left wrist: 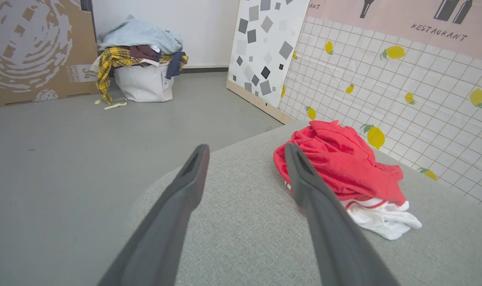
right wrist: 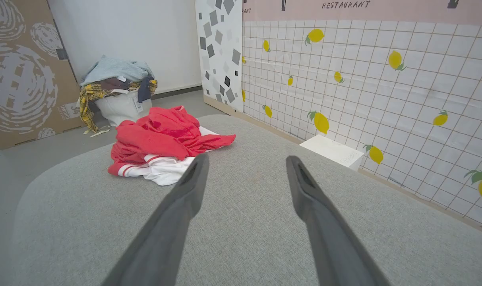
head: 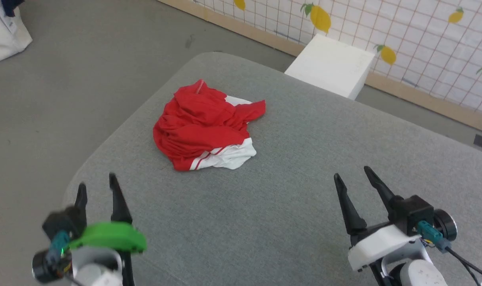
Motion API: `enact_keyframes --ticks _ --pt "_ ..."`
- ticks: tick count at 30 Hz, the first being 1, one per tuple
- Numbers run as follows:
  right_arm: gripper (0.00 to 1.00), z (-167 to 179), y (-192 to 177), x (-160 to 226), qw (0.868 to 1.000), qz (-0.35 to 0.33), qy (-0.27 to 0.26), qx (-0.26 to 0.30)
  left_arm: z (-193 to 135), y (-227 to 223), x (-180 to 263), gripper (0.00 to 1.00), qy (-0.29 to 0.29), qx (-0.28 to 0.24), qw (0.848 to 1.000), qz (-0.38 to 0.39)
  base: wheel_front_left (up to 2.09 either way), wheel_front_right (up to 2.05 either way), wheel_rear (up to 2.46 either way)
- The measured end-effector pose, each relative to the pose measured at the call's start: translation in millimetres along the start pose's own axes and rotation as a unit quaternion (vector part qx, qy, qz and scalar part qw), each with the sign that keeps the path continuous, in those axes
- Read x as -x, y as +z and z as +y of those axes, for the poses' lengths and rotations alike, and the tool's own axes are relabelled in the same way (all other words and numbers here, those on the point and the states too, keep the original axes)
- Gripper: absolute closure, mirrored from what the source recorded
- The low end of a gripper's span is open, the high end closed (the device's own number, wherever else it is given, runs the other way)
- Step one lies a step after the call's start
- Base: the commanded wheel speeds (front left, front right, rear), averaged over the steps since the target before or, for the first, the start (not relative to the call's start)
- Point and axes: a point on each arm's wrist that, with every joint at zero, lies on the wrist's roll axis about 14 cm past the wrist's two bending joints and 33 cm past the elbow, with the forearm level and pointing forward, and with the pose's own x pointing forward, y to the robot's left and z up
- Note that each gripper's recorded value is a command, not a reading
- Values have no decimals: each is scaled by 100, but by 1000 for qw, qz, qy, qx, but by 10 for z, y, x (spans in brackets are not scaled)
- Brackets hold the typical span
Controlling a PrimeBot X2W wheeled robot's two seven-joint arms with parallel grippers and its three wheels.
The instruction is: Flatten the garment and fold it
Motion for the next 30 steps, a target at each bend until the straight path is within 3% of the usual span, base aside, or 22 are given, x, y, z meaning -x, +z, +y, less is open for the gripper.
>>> enact_keyframes --ticks 10,17,22,29,30 --pt "0 -187 32 -236 1000 -11 -5 8 -484 1 -953 0 -22 37 997 66 0 0 0" --pt "0 -580 -266 -289 999 9 -40 -8 -825 -453 -1545 0 -19 32 982 185 0 0 0" --pt "0 -900 -533 -193 996 27 -79 -21 -910 -1053 -1656 0 1 4 954 298 0 0 0" --pt "0 -1321 -853 162 987 60 -148 -30 -1018 -1937 -1299 0 0 -35 878 478 0 0 0" --pt "0 -1362 -877 210 985 63 -156 -31 -1024 -1963 -1297 51 -3 -42 873 485 0 0 0"
